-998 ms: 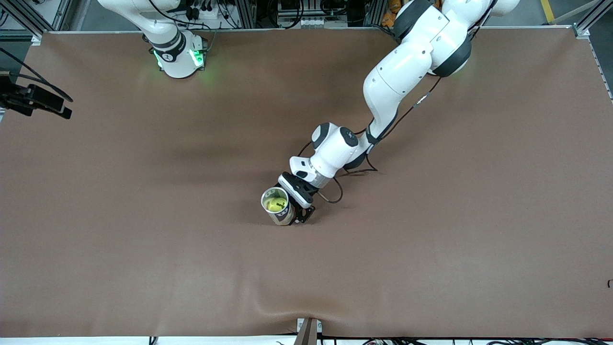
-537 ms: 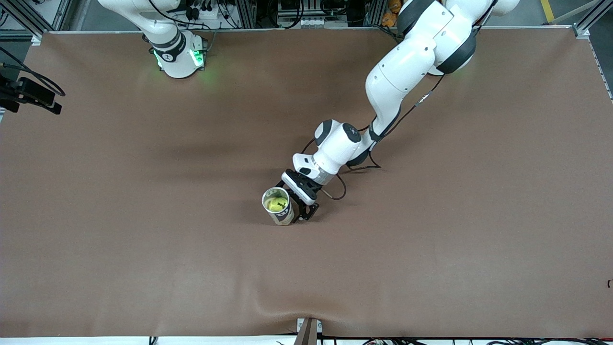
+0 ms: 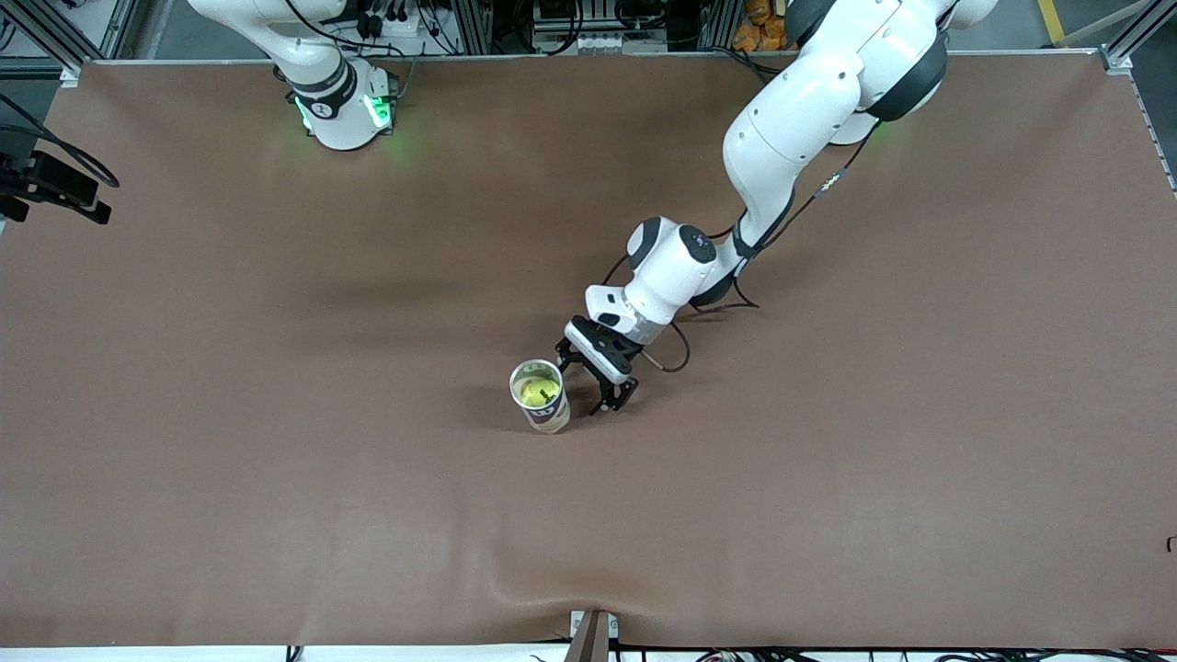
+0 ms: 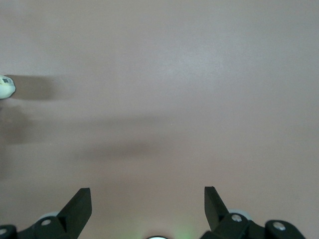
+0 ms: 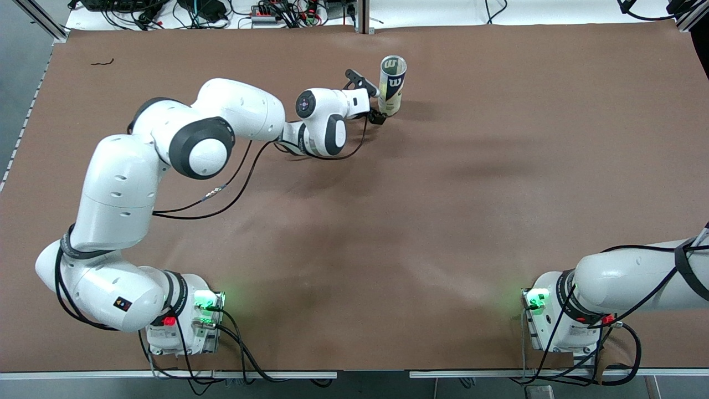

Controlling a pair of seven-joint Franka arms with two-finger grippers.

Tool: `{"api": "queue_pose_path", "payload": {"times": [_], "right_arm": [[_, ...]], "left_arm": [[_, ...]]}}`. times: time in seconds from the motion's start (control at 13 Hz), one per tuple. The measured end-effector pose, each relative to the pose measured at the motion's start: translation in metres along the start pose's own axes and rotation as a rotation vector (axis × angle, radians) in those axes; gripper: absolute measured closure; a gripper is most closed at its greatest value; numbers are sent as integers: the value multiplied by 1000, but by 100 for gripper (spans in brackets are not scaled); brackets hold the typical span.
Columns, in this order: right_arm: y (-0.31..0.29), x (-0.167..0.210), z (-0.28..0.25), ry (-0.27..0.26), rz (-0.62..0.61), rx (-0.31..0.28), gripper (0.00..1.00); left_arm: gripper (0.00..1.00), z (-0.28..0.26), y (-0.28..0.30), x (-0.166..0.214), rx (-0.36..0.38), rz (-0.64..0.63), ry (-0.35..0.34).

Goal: Insert tennis ball vertically with right arm
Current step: 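Open the left gripper and lift it away from the upright can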

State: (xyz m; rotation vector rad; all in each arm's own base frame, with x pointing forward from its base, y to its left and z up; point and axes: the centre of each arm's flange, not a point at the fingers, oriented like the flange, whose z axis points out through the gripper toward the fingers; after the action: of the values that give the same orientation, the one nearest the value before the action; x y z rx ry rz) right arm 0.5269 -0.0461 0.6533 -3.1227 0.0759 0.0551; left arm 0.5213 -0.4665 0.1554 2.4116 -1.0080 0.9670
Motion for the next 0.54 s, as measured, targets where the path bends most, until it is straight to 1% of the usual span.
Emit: {"api": "queue_pose_path", "payload": {"times": [0.15, 0.38, 0.46, 0.54], "right_arm": [[-1, 3, 2, 5, -5, 0, 0], [-1, 6, 6, 1, -23, -1, 0], [-1, 8, 7, 6, -37, -1, 0], [-1, 11, 7, 21, -47, -2, 0]], "left_arm": [[0, -16, -10, -8, 15, 2, -22], [0, -52, -47, -13, 54, -29, -43], [0, -64, -61, -17, 64, -50, -49], [0, -75, -76, -19, 75, -73, -52]]}}
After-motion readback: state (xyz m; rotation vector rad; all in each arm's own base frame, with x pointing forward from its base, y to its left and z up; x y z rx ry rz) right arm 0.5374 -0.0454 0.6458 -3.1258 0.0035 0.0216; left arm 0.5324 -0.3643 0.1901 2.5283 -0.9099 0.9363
